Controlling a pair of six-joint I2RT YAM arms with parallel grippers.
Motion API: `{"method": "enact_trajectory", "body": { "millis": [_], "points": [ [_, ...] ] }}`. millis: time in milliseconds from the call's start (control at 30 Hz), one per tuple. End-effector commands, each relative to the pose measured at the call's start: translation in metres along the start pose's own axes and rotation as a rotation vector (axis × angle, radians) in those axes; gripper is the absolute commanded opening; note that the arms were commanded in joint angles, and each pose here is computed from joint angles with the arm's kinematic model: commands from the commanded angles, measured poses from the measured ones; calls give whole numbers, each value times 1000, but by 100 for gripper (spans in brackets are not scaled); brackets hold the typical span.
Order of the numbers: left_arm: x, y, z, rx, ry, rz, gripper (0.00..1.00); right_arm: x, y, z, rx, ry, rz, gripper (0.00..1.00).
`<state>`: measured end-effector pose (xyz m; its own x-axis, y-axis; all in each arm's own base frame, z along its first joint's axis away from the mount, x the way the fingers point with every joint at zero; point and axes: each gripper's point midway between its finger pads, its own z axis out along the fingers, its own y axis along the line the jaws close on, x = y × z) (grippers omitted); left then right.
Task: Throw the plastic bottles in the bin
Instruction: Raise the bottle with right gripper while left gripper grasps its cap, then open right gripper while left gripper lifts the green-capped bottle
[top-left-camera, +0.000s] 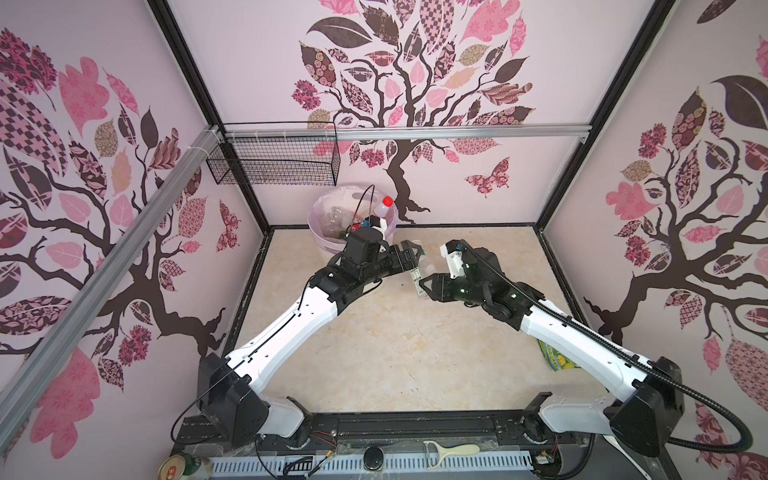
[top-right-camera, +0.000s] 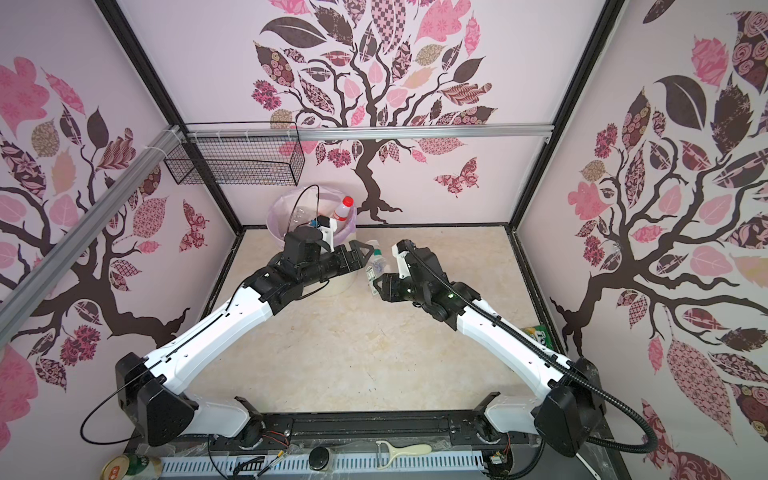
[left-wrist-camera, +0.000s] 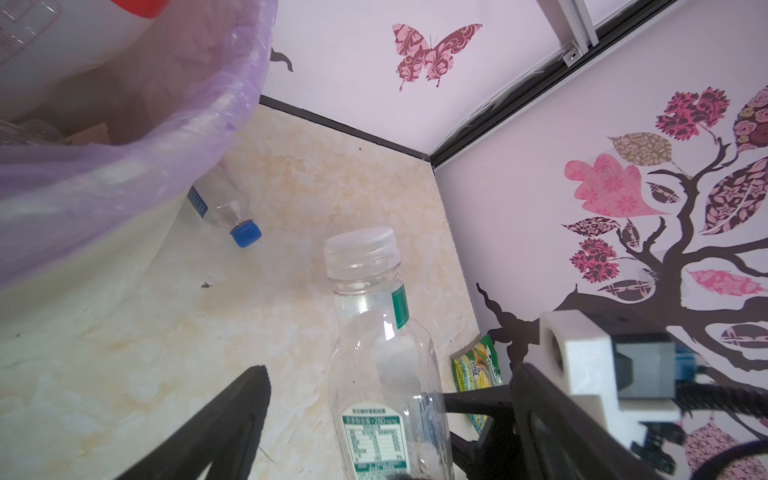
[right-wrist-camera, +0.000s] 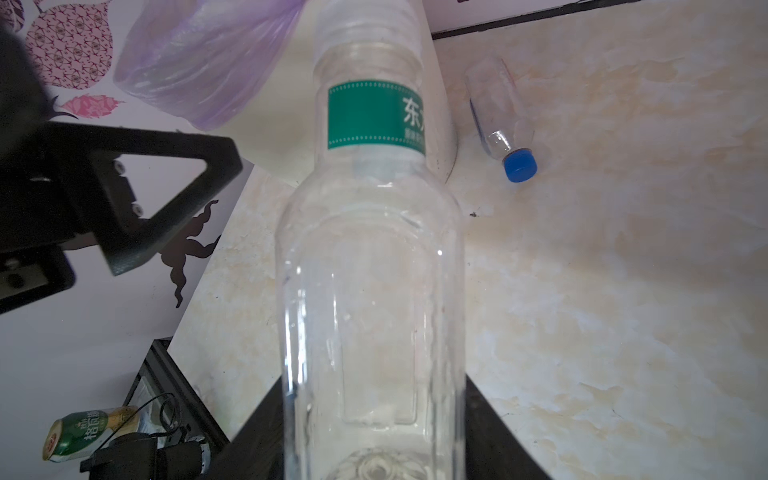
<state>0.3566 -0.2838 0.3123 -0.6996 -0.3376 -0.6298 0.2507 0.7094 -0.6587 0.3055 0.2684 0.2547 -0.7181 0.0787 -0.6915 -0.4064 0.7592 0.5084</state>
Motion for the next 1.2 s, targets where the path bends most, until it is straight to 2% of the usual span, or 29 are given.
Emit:
{"method": "enact_trajectory", "body": {
  "millis": [0, 167, 333, 700, 900, 967, 1067, 1167],
  "points": [
    [-16, -16, 1, 45, -34, 8, 90, -21, 30, -22, -94, -71, -5, 51],
    [-21, -17, 5, 36, -42, 20, 85, -24, 40, -26, -129, -79, -12, 51],
    [-23, -18, 9, 37, -43, 34, 69, -27, 46, -29, -146, -90, -22, 51],
    [-25, -18, 16, 28, -43, 52, 62, -28, 55, -35, -192, -107, -38, 51],
    [-31, -22, 12, 33, -62, 68, 45, -30, 55, -35, -192, -114, -45, 53],
    [-33, -23, 10, 30, -67, 80, 42, -30, 56, -35, -195, -113, -45, 55],
    [-37, -24, 7, 19, -73, 104, 40, -29, 54, -35, -188, -113, -47, 69],
    [-46, -23, 3, -6, -84, 140, 37, -31, 53, -38, -182, -131, -53, 77]
  ]
}}
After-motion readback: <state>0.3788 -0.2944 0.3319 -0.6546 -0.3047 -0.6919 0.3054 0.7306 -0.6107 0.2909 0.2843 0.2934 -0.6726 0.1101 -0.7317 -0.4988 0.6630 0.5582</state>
